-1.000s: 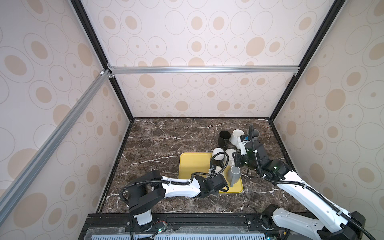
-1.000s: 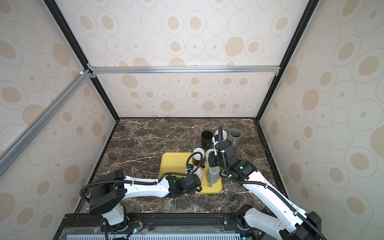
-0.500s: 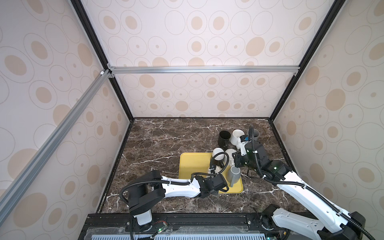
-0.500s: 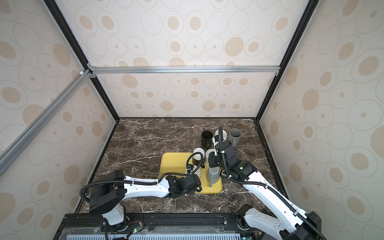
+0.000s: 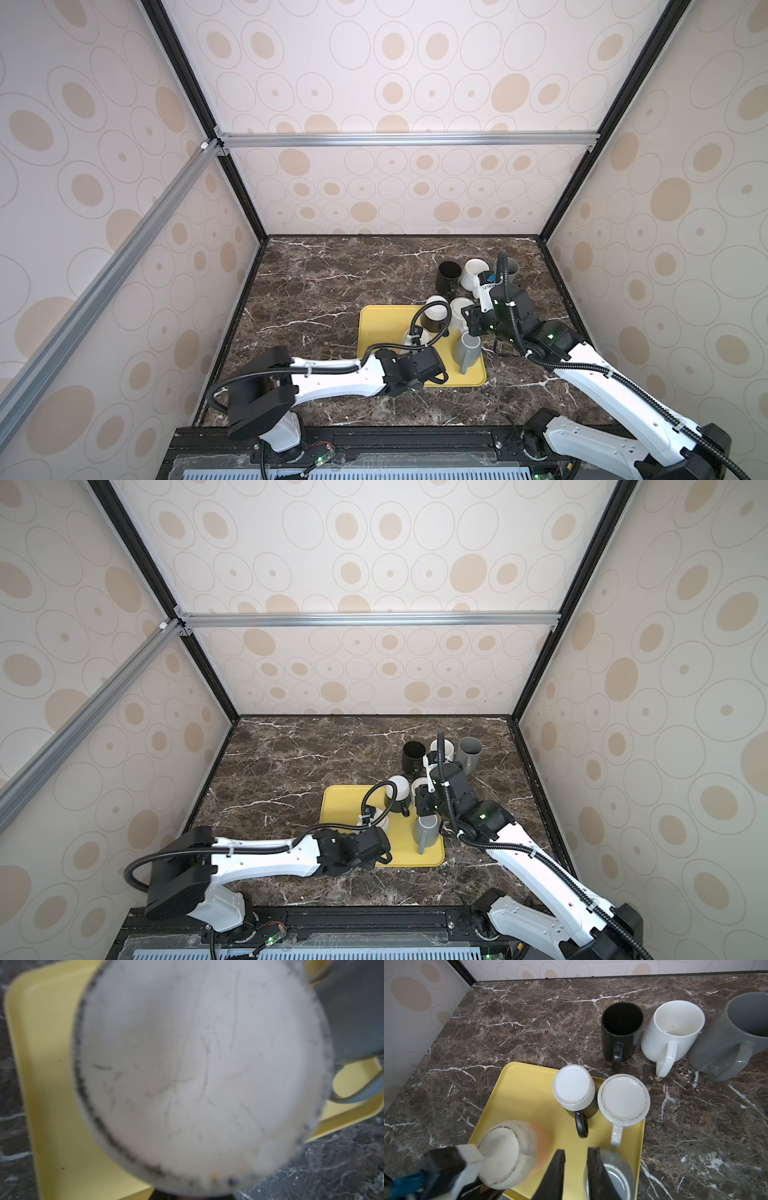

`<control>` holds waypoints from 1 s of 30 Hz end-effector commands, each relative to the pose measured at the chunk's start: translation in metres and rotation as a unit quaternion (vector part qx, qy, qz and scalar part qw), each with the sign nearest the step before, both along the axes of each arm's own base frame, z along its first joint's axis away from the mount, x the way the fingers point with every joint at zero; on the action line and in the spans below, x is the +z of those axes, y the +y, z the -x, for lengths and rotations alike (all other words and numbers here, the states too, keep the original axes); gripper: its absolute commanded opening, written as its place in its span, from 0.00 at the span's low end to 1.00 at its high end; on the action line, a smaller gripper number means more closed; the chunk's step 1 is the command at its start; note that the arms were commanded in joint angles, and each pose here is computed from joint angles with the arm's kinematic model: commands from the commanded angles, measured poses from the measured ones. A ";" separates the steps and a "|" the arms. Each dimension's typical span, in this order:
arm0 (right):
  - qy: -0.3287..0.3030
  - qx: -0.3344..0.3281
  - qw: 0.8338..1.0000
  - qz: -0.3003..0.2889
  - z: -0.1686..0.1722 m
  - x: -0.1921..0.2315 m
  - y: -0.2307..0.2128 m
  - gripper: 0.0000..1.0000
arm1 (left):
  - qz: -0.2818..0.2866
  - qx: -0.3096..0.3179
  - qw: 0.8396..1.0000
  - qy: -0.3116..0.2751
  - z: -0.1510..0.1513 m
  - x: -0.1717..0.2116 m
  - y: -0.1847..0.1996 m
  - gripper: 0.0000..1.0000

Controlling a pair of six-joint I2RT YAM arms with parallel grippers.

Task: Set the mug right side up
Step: 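Close left gripper on the orange mug and lift it toward the right gripper, then grasp the orange mug's handle with right gripper while left gripper holds it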

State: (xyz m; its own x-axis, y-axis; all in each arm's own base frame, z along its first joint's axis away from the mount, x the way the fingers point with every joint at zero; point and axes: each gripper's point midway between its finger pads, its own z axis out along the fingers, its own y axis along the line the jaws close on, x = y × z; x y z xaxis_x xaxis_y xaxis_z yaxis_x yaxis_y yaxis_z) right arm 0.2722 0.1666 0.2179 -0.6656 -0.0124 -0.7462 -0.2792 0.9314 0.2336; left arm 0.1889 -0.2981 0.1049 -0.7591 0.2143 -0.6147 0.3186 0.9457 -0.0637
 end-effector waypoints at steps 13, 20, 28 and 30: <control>0.009 0.139 0.973 -0.183 0.020 0.046 0.071 0.29 | 0.440 -0.003 0.871 -0.216 -0.065 0.215 0.032 0.00; 0.010 0.205 0.931 -0.301 0.033 0.079 0.101 0.39 | 0.625 -0.085 0.747 -0.213 -0.046 0.263 0.021 0.00; 0.015 0.235 0.912 -0.337 0.039 0.097 0.109 0.37 | 0.735 -0.118 0.641 -0.186 -0.036 0.278 0.033 0.00; 0.016 0.236 0.911 -0.337 0.039 0.098 0.109 0.36 | 0.751 -0.120 0.623 -0.180 -0.035 0.276 0.036 0.00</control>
